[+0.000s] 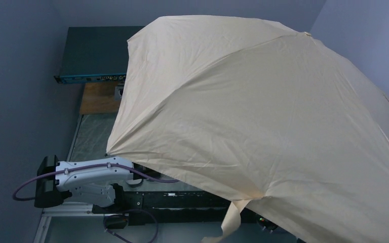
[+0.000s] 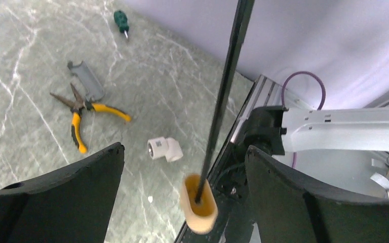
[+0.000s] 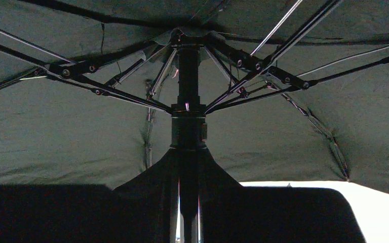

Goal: Open the umbrella

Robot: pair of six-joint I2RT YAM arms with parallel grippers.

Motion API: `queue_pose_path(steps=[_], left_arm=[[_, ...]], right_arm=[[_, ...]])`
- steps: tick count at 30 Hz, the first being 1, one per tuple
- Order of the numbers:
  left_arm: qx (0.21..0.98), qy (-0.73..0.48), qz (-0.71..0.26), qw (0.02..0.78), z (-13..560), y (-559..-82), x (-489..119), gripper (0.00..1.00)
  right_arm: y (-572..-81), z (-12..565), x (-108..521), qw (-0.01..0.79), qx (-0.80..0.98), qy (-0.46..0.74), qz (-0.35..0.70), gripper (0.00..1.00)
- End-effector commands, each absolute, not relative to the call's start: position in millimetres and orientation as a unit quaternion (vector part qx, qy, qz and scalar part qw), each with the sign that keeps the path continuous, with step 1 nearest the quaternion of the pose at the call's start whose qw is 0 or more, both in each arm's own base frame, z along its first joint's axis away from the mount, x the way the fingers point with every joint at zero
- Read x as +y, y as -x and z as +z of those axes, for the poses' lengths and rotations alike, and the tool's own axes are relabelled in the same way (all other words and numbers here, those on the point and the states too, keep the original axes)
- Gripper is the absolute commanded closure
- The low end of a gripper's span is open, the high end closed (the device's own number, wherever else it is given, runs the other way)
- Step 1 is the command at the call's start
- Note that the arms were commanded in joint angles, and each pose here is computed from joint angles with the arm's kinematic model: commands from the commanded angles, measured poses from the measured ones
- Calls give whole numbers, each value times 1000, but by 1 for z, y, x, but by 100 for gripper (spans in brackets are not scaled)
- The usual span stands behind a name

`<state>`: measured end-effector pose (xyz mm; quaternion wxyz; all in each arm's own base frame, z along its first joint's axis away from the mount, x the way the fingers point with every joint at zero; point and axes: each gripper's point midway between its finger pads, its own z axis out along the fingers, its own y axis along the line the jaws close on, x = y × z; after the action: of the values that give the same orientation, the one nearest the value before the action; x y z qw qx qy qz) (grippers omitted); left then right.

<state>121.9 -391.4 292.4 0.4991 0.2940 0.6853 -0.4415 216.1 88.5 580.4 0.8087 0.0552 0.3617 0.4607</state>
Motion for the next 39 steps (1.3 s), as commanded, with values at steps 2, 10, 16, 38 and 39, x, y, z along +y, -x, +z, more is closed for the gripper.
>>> queue_pose_path(steps=[2,10,16,38,39], left_arm=[[621,-289,-477,550,362,-126,-412,12],[591,-297,-503,556,389,-124,-441,21],[574,-300,-515,561,406,-123,-453,33],[604,-253,-473,590,414,-152,-453,100],[604,-251,-472,591,414,-153,-452,100]], right_arm=[[-213,603,88,783,371,-86,491,100],[-206,603,92,756,390,-99,517,100],[-206,591,99,730,401,-100,544,100],[-205,543,122,647,503,-104,563,59],[-205,540,123,642,511,-104,562,59]])
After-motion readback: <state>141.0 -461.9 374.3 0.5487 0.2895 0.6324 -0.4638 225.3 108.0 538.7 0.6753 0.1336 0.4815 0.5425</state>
